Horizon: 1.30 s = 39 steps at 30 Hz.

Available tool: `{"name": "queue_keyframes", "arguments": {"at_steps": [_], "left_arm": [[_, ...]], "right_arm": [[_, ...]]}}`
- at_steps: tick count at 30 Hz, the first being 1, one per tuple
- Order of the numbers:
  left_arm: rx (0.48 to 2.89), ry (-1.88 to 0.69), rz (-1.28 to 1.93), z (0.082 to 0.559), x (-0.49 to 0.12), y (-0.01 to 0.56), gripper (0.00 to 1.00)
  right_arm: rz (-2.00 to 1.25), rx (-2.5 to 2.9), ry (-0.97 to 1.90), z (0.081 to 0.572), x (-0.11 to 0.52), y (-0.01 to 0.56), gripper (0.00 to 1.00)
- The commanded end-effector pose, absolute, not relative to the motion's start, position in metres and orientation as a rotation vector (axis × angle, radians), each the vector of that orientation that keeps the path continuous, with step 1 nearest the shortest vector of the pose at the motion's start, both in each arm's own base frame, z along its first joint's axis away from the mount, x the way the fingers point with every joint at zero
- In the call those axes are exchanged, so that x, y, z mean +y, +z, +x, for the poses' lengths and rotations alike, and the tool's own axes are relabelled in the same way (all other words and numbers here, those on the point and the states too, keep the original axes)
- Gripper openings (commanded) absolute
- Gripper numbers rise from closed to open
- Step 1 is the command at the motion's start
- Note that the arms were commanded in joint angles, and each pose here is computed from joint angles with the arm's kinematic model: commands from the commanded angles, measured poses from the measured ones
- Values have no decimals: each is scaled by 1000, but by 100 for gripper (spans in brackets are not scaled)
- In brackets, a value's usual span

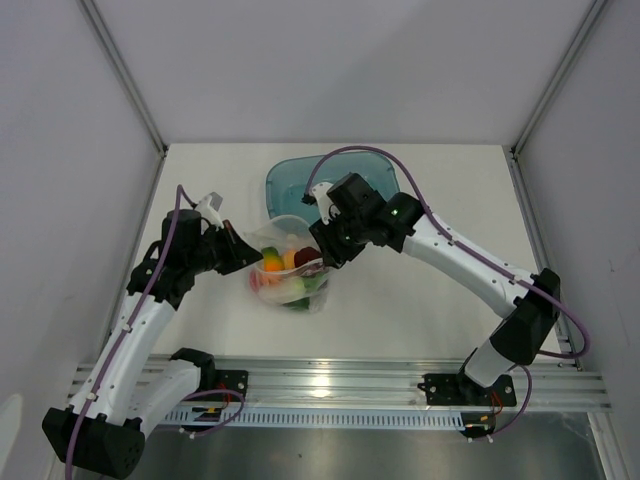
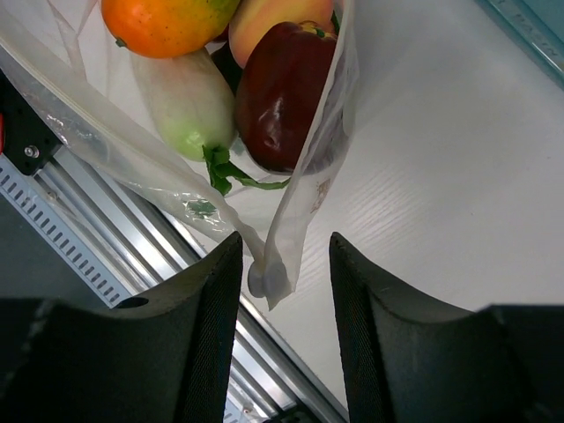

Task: Place the food in the zip-top bag and seal the zipper
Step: Adjust the zipper food storage bag at the center of the board.

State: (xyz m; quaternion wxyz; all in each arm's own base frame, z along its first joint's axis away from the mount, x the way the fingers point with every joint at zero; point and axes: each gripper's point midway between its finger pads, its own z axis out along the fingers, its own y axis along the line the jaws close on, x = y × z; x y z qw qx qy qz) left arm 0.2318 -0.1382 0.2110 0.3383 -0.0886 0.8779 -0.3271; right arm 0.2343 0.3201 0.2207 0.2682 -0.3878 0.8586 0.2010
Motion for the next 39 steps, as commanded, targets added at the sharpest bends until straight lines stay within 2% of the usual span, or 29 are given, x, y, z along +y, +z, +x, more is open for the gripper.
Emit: {"name": "queue_keyframes", "arguments": {"at_steps": [1, 7, 10, 11, 13, 16, 19, 20, 22, 23, 29, 35, 39], "left_arm": [[2245, -886, -207, 234, -141, 223, 1], [2245, -890, -192, 234, -142, 225, 1], [2240, -888, -185, 235, -142, 227, 1], [2237, -886, -183, 235, -142, 228, 1], [2228, -880, -173, 237, -142, 231, 1], [2204, -862, -149, 240, -140, 240, 5], [2157, -850, -85, 243, -141, 255, 28], [2110, -854, -42, 247, -142, 268, 38], [2024, -891, 109, 245, -152, 288, 50], [1934, -887, 202, 248, -155, 307, 61], [1619, -953, 588, 227, -185, 370, 87], [1377, -1007, 860, 210, -216, 390, 99], [1242, -1032, 1018, 192, -228, 387, 100]], "right_arm": [[-1079, 2280, 591, 232, 327, 227, 46], [-1083, 2293, 584, 233, 327, 218, 44], [-1082, 2314, 557, 235, 326, 209, 35], [-1083, 2321, 548, 236, 326, 207, 28], [-1109, 2332, 512, 237, 322, 200, 19], [-1091, 2329, 488, 240, 319, 204, 14], [-1058, 2291, 492, 242, 318, 226, 6], [-1060, 2298, 486, 240, 315, 231, 0], [-1034, 2290, 524, 237, 317, 248, 0], [-1021, 2273, 558, 234, 318, 264, 0], [-1070, 2206, 805, 205, 328, 309, 0], [-1179, 2247, 924, 185, 333, 302, 0], [-1190, 2232, 985, 175, 333, 315, 0]]}}
